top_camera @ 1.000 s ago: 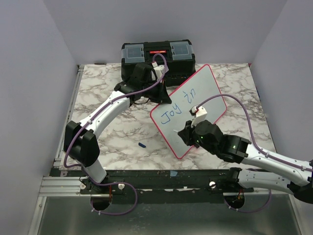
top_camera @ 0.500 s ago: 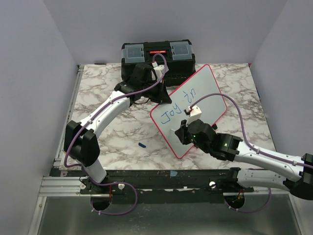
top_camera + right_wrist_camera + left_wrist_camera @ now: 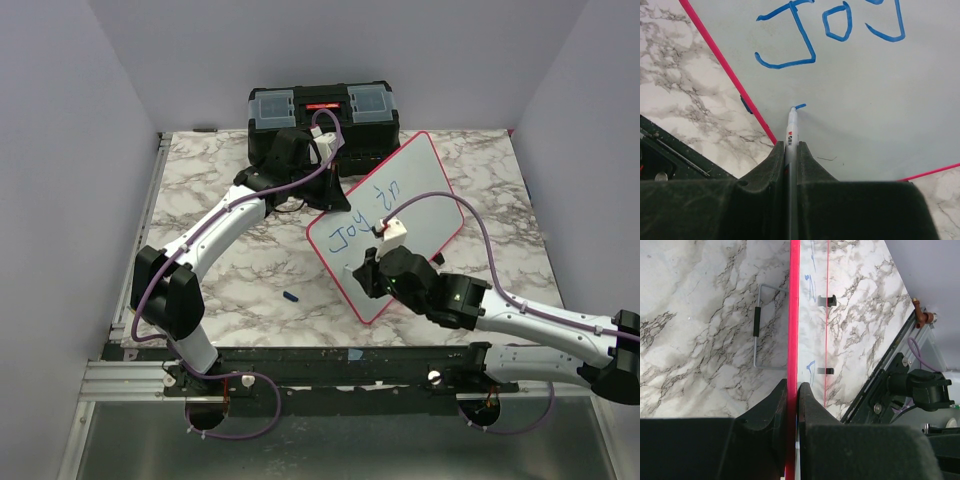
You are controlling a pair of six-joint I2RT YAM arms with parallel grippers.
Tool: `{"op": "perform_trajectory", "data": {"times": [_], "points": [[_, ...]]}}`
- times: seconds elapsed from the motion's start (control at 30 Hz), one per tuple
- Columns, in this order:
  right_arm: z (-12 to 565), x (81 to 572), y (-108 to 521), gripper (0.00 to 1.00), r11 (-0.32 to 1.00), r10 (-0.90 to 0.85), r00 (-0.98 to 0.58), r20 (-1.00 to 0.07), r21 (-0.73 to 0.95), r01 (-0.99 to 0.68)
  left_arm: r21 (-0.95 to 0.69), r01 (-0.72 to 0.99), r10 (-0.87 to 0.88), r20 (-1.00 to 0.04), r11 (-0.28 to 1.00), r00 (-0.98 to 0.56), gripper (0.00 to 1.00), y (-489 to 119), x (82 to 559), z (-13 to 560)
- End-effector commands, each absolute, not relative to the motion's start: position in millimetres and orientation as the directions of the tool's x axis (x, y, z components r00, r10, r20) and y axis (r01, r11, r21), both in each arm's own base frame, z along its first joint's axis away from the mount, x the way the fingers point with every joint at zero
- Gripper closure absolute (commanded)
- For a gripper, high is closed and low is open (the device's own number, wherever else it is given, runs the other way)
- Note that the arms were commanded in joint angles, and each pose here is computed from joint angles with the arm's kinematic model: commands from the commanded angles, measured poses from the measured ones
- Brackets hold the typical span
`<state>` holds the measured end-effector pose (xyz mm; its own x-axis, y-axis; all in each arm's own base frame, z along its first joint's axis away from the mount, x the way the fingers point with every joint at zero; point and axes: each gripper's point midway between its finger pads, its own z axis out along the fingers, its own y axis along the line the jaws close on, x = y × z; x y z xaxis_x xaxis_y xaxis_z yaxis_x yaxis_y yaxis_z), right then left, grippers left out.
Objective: Write a sentence on the whiteboard
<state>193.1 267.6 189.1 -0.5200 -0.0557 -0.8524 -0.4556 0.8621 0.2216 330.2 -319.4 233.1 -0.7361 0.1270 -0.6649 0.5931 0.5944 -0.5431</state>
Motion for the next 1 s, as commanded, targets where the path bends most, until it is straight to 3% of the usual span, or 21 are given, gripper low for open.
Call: {"op": "perform_trajectory", "data": {"times": [0.0, 0.97], "points": [[180.9, 182.9, 275.4, 0.99, 0.843, -0.060, -0.549, -0.834, 0.252, -0.475, -0.489, 0.596, 0.246, -0.604, 0.636, -0.758, 1.00, -313.3, 317.7, 186.8], [160.2, 184.8, 244.2, 0.99, 0.919, -0.039, -0.589, -0.807, 0.203, -0.339, -0.492, 0.598, 0.235, -0.614, 0.633, -0.754, 1.00, -312.1, 314.3, 192.9]]}}
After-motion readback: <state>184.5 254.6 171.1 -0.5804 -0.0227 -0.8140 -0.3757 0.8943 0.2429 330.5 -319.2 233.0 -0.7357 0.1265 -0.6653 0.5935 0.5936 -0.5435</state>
